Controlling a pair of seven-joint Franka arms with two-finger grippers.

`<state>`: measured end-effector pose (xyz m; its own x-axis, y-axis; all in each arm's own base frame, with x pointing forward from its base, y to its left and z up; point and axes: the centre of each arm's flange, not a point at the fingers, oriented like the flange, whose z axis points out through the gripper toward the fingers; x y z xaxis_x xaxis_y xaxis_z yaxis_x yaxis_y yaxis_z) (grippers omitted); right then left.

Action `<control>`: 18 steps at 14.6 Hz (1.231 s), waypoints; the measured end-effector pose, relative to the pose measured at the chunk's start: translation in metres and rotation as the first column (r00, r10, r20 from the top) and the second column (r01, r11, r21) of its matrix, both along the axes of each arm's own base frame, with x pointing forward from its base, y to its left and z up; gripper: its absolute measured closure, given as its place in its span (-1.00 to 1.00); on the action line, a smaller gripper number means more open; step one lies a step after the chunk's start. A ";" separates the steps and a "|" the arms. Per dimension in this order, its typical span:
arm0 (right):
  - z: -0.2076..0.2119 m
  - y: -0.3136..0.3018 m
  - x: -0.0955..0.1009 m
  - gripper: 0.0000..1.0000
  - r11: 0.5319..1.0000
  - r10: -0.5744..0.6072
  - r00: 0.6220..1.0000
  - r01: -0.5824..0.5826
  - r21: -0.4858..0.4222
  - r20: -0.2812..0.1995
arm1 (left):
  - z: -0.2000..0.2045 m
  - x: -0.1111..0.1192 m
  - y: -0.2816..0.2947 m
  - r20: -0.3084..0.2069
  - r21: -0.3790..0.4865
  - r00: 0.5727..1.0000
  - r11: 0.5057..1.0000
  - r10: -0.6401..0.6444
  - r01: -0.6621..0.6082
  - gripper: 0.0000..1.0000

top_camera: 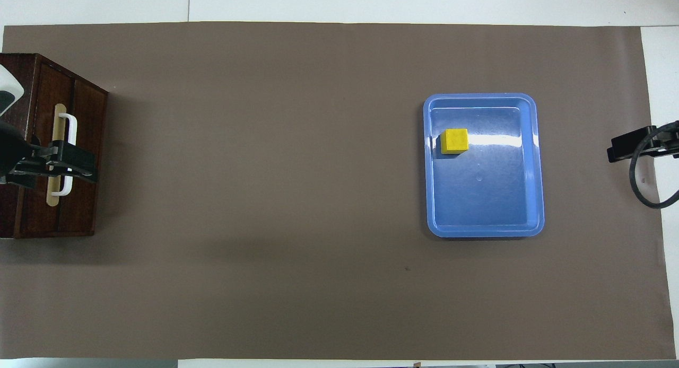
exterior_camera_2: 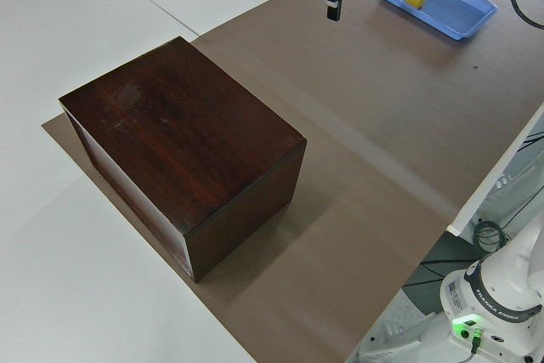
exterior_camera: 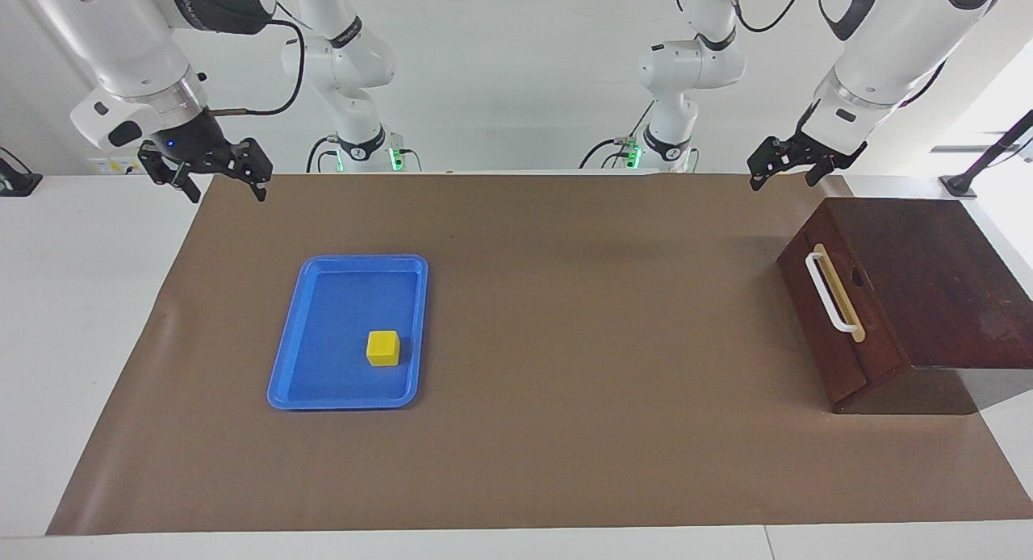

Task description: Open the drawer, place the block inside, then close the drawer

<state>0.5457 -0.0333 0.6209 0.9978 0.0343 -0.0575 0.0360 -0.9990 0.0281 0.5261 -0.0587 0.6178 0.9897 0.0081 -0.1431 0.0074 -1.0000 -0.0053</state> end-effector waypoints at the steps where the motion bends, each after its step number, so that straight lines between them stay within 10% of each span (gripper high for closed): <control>1: 0.000 0.000 0.000 -1.00 1.000 0.000 1.000 0.000 0.000 0.000 | 0.000 0.000 0.000 0.000 0.000 1.000 1.000 0.000 0.000 -1.00; 18: 0.003 0.006 0.005 -1.00 1.000 -0.021 0.999 0.022 -0.003 0.045 | 0.000 0.000 0.000 0.000 0.000 1.000 1.000 0.000 0.000 -1.00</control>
